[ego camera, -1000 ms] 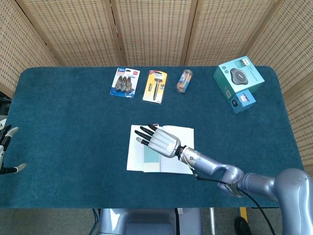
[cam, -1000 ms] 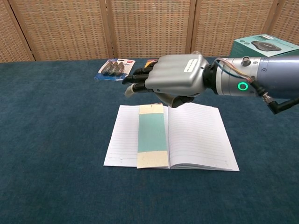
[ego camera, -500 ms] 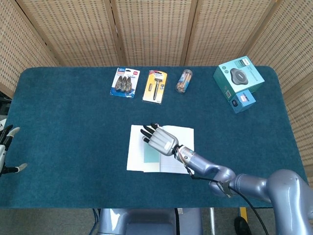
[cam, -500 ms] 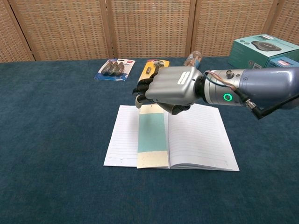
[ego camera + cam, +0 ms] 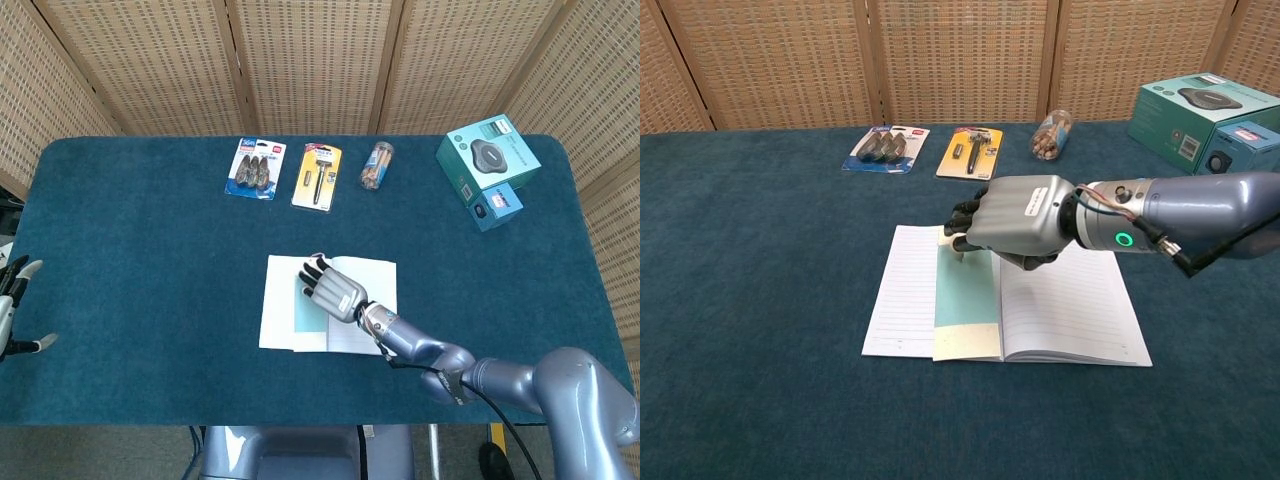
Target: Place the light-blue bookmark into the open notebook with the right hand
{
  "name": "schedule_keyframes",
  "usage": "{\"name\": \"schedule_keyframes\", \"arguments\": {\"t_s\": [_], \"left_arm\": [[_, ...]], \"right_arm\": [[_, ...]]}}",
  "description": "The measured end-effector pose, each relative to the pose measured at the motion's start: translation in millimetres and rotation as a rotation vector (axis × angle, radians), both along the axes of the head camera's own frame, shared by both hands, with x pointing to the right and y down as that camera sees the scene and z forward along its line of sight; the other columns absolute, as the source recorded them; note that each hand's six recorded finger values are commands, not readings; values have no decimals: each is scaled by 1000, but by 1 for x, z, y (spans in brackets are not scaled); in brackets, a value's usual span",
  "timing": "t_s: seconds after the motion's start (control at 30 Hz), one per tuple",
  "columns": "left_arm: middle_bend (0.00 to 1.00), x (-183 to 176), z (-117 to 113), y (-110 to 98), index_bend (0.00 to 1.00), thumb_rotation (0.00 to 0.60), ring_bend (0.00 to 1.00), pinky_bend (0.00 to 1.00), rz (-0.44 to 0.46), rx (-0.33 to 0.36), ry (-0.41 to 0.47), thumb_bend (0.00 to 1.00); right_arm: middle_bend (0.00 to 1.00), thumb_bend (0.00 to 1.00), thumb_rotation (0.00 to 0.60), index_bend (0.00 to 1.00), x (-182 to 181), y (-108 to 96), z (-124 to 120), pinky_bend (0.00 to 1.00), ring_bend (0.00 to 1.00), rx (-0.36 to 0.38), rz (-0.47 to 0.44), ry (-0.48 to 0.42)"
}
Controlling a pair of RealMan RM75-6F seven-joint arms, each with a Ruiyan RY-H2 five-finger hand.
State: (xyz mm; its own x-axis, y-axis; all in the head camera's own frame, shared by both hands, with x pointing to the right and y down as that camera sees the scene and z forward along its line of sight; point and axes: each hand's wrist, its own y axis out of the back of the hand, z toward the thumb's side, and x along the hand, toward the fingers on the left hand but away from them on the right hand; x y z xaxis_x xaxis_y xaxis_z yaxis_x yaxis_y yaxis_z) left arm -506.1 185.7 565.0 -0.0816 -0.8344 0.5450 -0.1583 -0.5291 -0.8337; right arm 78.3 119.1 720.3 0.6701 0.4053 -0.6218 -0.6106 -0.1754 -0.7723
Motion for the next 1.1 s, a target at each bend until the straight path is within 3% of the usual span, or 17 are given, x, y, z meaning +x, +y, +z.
{"name": "schedule_keyframes", "arguments": {"t_s": [1.1], "left_arm": [[0,3,1,0,0,600,0,0,9,-3,-2,0]], "right_arm": [[152,1000,600,252,20,5,6,161,0,49,51,128]]}}
